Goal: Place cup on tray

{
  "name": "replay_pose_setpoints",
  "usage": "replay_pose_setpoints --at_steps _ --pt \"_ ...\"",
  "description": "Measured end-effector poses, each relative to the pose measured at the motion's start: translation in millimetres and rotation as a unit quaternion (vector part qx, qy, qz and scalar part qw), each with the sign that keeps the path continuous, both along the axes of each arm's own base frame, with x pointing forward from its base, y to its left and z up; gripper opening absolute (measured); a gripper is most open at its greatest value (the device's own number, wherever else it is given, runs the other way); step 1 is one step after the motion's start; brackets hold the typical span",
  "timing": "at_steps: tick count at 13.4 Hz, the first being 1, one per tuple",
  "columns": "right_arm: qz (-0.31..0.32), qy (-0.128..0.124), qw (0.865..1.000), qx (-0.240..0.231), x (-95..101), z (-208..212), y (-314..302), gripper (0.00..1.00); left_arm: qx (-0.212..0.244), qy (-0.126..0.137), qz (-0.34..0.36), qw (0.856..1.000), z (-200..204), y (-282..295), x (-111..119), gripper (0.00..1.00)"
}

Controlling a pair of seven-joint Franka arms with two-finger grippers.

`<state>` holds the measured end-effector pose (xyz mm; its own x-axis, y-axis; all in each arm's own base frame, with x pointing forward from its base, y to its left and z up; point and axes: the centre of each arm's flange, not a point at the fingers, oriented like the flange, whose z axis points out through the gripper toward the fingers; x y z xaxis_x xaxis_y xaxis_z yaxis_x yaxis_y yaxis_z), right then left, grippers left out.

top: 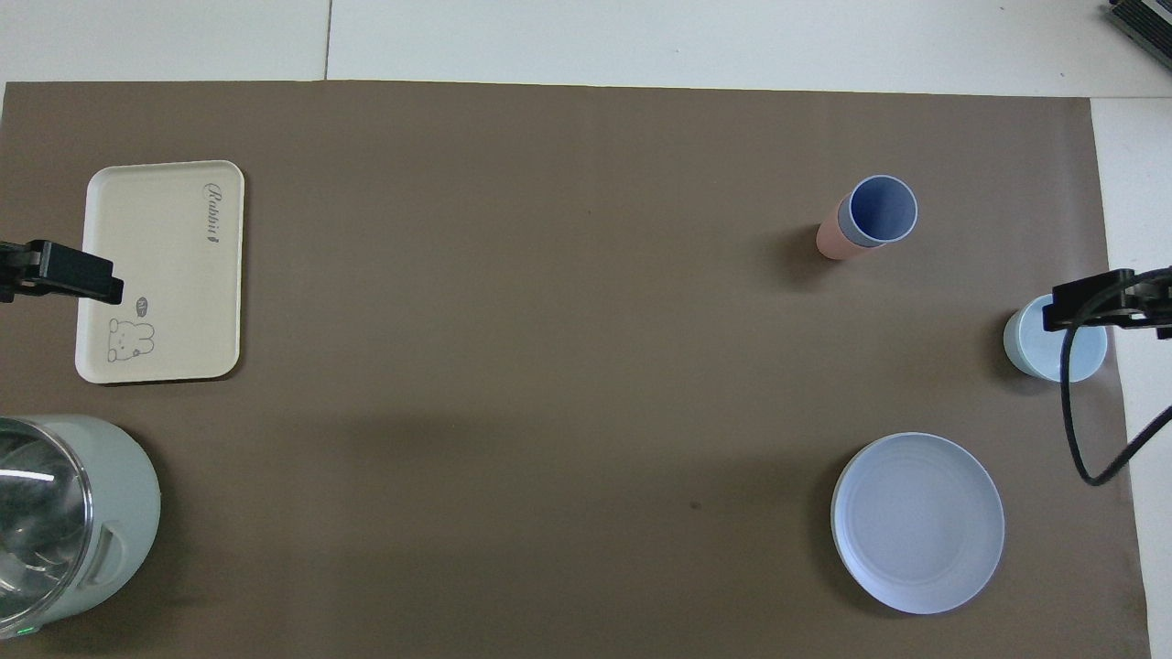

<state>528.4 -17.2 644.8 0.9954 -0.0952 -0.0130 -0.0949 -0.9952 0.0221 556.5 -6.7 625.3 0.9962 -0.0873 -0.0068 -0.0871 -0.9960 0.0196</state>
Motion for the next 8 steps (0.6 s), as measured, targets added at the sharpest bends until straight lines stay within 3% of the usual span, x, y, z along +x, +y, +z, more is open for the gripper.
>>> replay_pose_setpoints --at_steps 8 --pt "0.007 -0.003 1.000 0.001 2.5 -6.4 0.6 1.00 0.000 -0.008 0.001 1.000 1.5 0.8 1.6 1.00"
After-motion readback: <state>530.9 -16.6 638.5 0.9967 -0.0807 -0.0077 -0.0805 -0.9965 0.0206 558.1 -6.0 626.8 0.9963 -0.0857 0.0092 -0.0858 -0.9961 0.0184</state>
